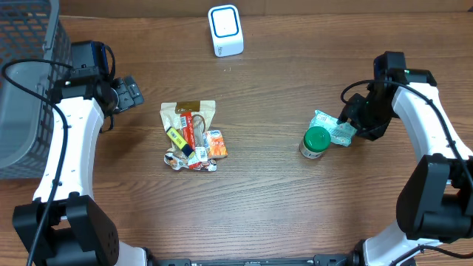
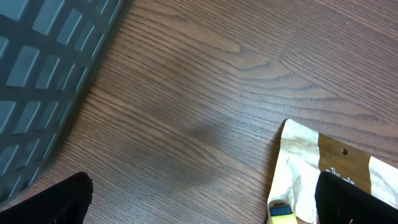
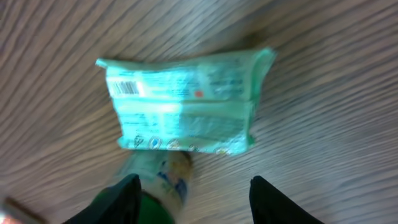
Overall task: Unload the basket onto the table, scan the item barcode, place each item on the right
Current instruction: 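Carry the wipes packet back right and release it beside the jar, then move the right gripper over the green-lidded jar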
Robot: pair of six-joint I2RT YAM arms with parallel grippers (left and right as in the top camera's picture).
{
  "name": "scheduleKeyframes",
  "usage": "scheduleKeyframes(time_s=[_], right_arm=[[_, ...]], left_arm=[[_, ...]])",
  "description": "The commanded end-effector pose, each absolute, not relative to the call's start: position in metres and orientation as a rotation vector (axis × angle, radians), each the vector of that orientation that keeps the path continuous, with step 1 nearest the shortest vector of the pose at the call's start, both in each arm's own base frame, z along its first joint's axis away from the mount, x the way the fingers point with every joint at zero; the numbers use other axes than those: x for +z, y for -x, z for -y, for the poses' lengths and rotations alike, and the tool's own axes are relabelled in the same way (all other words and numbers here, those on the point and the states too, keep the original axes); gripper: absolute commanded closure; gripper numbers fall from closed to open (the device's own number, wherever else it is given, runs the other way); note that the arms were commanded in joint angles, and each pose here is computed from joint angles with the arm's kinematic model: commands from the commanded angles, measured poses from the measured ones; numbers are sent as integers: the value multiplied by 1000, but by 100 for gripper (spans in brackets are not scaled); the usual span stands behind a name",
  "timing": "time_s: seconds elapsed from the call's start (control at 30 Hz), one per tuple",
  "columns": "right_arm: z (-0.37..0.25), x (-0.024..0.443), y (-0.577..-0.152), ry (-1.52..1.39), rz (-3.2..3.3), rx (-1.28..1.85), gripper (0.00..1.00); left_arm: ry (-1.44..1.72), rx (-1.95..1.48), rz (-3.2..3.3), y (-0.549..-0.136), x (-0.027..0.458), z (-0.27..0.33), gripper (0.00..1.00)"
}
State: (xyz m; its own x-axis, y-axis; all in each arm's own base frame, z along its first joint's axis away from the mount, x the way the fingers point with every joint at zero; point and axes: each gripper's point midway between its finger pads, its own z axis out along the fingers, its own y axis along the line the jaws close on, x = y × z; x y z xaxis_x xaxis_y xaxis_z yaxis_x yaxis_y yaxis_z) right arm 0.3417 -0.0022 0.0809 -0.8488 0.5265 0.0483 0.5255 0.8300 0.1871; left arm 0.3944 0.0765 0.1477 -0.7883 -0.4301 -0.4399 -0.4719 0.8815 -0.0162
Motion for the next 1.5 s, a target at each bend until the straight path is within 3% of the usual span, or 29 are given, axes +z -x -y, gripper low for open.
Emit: scheduleKeyframes(time_s=[0.0, 0.33, 0.73, 0.9, 1.2, 1.47], right_arm=[[-13, 84, -336, -857, -3015, 421, 44], [-41, 71, -317, -787, -3106, 461, 44], [-107, 71, -327, -442, -3098, 482, 44], [-106, 71, -334, -385, -3069, 373, 44], [-110, 124, -352, -249, -2962, 403, 26], [-107, 115, -328, -202, -3035, 187, 9]], left_arm=[[629, 124, -2588, -397, 159, -76, 0], [629, 125, -2587, -398, 159, -76, 0], [629, 124, -2588, -397, 159, -76, 0], [629, 124, -2587, -398, 159, -76, 0], [629, 124, -2588, -397, 159, -76, 0], [629, 124, -2588, -397, 159, -76, 0]])
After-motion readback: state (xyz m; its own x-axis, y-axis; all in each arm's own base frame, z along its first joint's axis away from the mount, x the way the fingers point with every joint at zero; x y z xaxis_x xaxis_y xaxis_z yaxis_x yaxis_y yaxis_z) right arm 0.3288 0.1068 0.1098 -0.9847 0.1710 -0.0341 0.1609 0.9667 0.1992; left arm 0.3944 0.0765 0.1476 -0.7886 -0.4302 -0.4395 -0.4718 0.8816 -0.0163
